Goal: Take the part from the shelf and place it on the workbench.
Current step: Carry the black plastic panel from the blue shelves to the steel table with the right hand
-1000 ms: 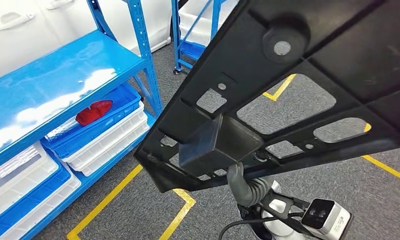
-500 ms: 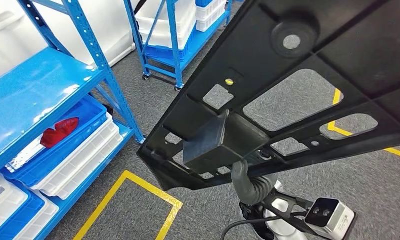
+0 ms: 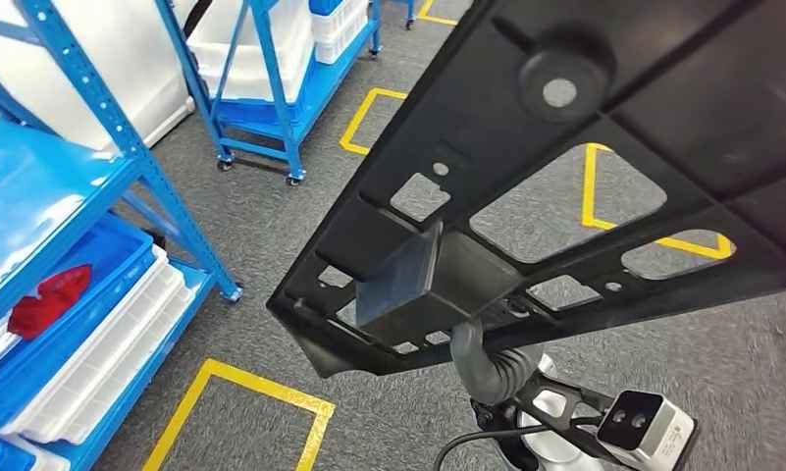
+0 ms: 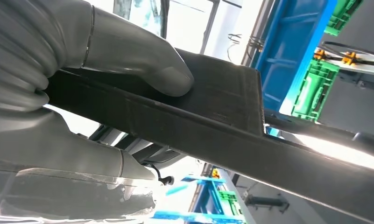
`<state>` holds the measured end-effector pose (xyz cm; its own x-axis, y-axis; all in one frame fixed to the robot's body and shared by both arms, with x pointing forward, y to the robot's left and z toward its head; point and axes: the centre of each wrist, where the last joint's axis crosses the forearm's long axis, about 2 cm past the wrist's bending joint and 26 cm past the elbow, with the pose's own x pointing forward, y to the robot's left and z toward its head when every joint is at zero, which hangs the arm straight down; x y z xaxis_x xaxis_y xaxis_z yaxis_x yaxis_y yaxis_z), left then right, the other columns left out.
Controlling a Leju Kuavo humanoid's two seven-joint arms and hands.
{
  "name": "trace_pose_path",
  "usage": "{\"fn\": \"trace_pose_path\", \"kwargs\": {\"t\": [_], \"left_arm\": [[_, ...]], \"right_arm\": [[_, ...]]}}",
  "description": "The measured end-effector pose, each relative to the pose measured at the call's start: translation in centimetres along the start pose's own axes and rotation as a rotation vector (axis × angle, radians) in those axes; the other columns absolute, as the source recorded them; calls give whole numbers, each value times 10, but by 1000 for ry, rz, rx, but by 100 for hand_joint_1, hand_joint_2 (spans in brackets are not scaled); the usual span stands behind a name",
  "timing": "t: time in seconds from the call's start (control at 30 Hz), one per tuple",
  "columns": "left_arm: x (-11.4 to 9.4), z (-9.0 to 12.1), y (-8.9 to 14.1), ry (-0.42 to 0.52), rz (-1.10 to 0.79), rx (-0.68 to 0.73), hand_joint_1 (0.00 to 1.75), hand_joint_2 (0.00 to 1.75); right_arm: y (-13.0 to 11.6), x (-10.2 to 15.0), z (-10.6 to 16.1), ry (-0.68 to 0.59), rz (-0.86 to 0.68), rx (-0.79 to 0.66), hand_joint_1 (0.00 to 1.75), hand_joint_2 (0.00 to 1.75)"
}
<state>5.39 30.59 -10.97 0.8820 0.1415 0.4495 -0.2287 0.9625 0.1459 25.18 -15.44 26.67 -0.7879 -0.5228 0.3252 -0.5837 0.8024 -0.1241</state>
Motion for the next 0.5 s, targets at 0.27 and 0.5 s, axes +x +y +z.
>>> {"fn": "trace_pose_path", "kwargs": {"t": [0.27, 0.5], "left_arm": [[-1, 1, -1, 27, -8, -9, 0, 175], [1, 0, -3, 41, -14, -8, 0, 175]], "right_arm": [[0, 0, 2, 6, 10, 4, 175, 175], [-2, 3, 4, 9, 14, 14, 175, 175]]}}
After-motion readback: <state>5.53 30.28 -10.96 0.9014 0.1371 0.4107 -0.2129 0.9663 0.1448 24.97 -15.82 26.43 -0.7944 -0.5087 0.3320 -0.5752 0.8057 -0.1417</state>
